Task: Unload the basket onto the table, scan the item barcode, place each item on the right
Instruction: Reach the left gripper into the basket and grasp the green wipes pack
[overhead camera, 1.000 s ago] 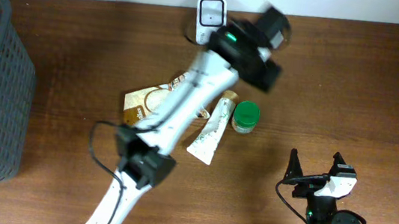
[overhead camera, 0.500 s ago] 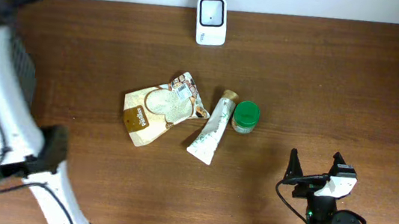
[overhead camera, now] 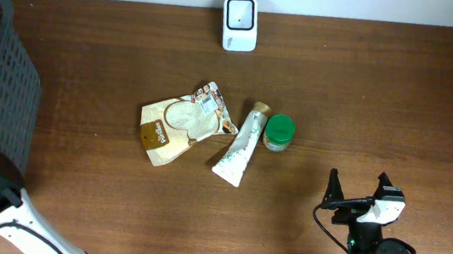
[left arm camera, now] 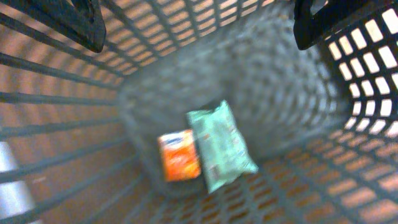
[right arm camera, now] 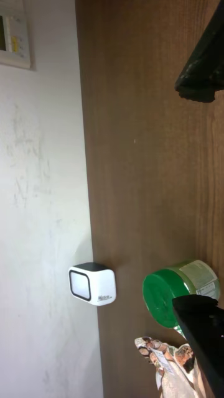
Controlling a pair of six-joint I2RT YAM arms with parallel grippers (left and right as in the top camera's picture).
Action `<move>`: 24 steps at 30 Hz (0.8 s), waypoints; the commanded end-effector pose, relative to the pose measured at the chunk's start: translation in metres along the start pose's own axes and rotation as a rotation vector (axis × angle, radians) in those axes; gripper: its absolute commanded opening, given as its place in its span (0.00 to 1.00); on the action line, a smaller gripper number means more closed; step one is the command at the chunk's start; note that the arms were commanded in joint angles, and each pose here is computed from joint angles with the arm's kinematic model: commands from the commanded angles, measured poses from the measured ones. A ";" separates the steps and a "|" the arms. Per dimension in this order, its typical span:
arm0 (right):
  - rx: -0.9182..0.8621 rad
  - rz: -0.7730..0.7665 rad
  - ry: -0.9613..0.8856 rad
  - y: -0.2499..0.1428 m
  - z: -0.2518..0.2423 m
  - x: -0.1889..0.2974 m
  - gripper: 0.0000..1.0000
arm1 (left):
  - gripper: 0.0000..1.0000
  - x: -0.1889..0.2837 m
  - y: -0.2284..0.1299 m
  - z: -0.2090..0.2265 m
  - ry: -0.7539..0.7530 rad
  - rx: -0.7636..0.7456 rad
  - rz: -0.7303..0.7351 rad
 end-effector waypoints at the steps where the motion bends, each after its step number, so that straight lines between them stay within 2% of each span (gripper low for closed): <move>1: -0.006 0.004 0.013 -0.003 0.001 0.000 0.98 | 0.94 -0.036 -0.003 0.014 0.041 0.042 0.094; 8: -0.006 0.004 0.013 -0.003 0.001 0.000 0.98 | 0.94 -0.118 -0.023 0.024 0.087 0.038 0.222; 13: -0.006 0.004 0.013 -0.003 0.001 0.000 0.98 | 0.94 -0.157 -0.029 0.022 0.078 0.005 0.192; 24: -0.006 0.004 0.013 -0.003 0.001 0.000 0.98 | 0.93 -0.190 -0.033 0.019 0.061 0.008 0.121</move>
Point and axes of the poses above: each gripper's point midway between its finger pads, its own x axis back along the fingers, its own z axis along the line the jaws close on, y = z × x, the point moved 10 cm from there along x, back along the fingers, and after that the axes turned 12 degrees about -x, right-handed, at the moved point
